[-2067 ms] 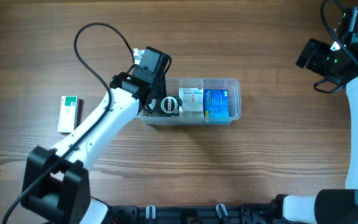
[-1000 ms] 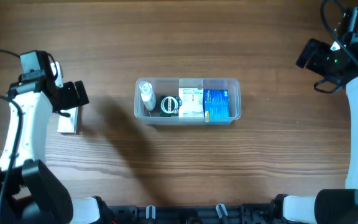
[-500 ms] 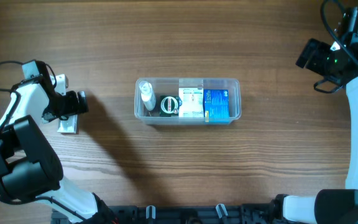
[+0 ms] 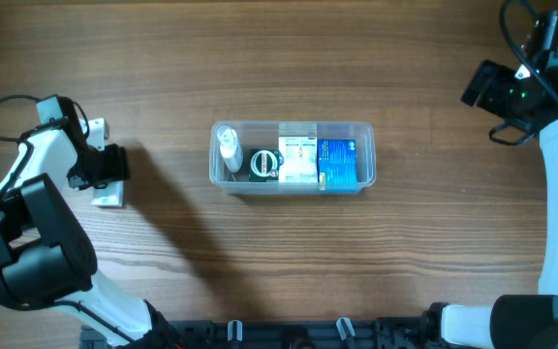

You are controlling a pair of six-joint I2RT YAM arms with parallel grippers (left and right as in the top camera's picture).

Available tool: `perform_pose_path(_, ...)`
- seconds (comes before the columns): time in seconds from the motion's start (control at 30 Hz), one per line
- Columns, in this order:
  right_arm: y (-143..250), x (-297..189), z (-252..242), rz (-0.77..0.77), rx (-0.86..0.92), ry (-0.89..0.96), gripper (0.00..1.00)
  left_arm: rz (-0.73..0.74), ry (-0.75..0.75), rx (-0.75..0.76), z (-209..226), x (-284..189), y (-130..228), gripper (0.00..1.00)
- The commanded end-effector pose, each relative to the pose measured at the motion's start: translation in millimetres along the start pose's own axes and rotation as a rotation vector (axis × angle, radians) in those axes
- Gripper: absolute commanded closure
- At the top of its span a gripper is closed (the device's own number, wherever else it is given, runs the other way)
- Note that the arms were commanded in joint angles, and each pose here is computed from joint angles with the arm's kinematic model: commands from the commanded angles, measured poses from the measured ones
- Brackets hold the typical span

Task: Pack container
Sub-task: 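Move left gripper to the Panadol box and grasp it, then carry the Panadol box over the container's right side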

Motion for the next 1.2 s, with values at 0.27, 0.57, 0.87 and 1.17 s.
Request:
perform_pose_path(0.27,-3.2,-4.4,-0.7,-0.019,-0.012,0.001,0.0,-0.022,0.02,0.002,-0.5,-4.7,-6.2,0.55)
perform_pose_path(0.57,-3.2,-4.4,-0.7,-0.019,-0.011,0.0,0.0,-0.32,-0.029,0.023,-12.5,-98.6,-35.5,0.66)
perform_pose_path(0.87,-3.2,-4.4,-0.7,-0.019,-0.011,0.0,0.0,-0.831,0.066,0.36,-139.4,-236.3,-34.5,0.66)
perform_pose_path(1.17,-3.2,-4.4,-0.7,-0.019,-0.011,0.0,0.0,-0.912,0.359,0.777,-300.6,-255.3,25.6,0.65)
Point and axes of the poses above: each gripper's point midway between its finger pads, its own x axis out along the fingers, its own z axis along the line the jaws close on, y = z × x, the point moved 6 cm from there along -x, back along the fingers, and after that the axes turned 3 degrees about x, right-handed, at the moved point
